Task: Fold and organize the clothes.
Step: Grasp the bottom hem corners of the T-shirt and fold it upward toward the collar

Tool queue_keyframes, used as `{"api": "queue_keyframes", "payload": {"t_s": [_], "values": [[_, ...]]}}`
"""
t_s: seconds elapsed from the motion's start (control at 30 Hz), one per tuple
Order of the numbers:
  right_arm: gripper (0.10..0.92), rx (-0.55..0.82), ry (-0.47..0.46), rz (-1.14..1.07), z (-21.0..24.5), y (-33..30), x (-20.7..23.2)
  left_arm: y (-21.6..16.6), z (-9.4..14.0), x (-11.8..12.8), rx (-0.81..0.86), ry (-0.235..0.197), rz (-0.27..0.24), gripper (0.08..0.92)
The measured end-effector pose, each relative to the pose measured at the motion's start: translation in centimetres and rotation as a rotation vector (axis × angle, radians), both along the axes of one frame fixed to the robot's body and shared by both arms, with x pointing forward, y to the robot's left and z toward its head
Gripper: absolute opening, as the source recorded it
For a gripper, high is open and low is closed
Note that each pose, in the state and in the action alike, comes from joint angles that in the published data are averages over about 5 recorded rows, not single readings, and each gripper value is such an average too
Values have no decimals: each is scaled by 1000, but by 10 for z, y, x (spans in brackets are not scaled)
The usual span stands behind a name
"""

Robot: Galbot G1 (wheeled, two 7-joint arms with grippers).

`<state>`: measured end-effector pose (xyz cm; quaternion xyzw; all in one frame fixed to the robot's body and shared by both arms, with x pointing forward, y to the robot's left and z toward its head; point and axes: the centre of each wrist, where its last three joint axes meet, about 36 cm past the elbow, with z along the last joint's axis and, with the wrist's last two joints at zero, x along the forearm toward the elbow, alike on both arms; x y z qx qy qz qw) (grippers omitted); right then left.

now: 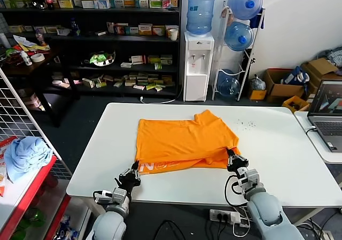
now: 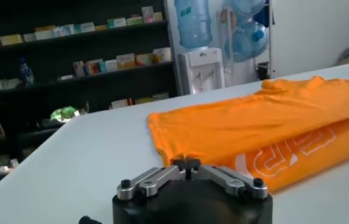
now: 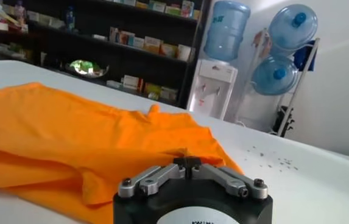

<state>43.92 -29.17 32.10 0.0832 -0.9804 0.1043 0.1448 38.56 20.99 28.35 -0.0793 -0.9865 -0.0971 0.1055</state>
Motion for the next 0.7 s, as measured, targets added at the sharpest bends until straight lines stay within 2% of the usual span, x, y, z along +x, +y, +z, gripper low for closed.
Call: {"api": "queue_keyframes", "payload": {"t_s": [0.2,0.37,0.53,0.7], "values": [[470,12,38,-2,2,-2,2,1,-2,2,-16,-64,-7,356],[608,13,76,-5,11,-7,-8,1,0,-1,-27,-92,-14,504],[754,10,97,-10,20,-13,-22,0,6,-9,-59,-89,4,651],[819,8,114,-18,22,-16,-30,-4,11,-15,-107,-60,39,774]]}}
